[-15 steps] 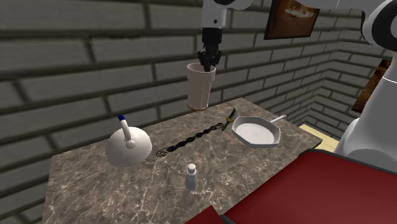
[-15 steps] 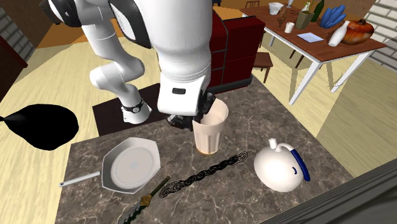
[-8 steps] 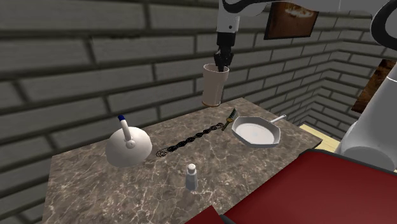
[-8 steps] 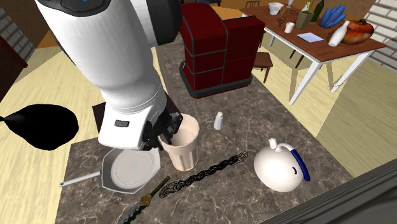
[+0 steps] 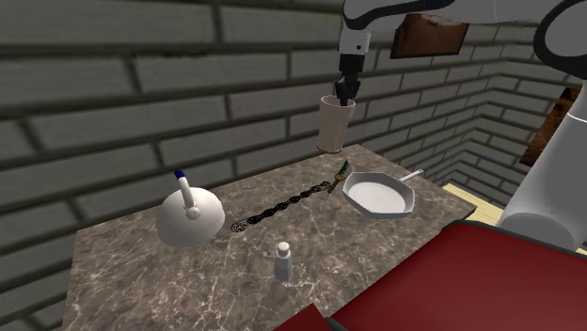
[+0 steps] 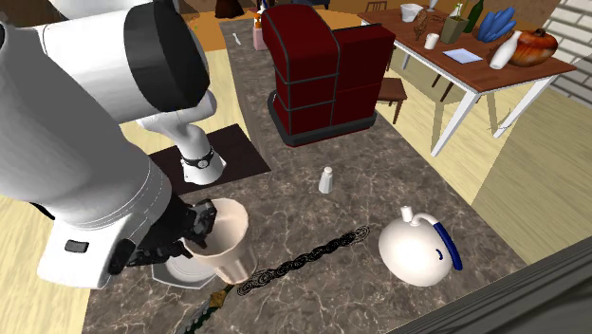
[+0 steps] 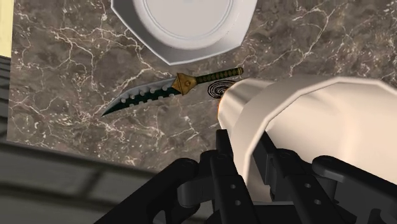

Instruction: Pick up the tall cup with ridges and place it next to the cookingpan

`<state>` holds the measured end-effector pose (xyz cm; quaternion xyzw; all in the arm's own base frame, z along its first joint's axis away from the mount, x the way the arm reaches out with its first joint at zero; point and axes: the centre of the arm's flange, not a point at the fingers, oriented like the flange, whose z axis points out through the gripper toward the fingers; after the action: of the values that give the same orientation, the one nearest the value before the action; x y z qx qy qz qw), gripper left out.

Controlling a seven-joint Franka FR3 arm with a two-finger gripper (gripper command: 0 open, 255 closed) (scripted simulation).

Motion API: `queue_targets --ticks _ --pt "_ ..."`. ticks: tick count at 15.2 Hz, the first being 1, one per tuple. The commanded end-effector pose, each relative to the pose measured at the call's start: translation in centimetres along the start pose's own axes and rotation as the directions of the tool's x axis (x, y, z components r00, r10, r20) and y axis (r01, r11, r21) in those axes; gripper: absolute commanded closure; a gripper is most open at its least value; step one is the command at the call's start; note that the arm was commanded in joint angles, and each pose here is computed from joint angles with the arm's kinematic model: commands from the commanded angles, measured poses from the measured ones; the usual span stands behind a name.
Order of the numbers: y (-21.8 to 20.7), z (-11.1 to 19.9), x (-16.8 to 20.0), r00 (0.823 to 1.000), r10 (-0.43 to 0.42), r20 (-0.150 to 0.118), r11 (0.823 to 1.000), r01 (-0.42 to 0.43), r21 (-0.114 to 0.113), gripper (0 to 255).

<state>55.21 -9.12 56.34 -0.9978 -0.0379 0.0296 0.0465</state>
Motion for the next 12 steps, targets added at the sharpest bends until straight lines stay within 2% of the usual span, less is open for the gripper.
queue_targets --ticks 1,12 --pt "2.9 0.0 -0.1 1.000 -0.002 -0.001 1.000 0.002 0.000 255" --pt "17.3 1.4 -0.9 1.000 -0.002 -0.001 1.000 0.002 0.000 255"
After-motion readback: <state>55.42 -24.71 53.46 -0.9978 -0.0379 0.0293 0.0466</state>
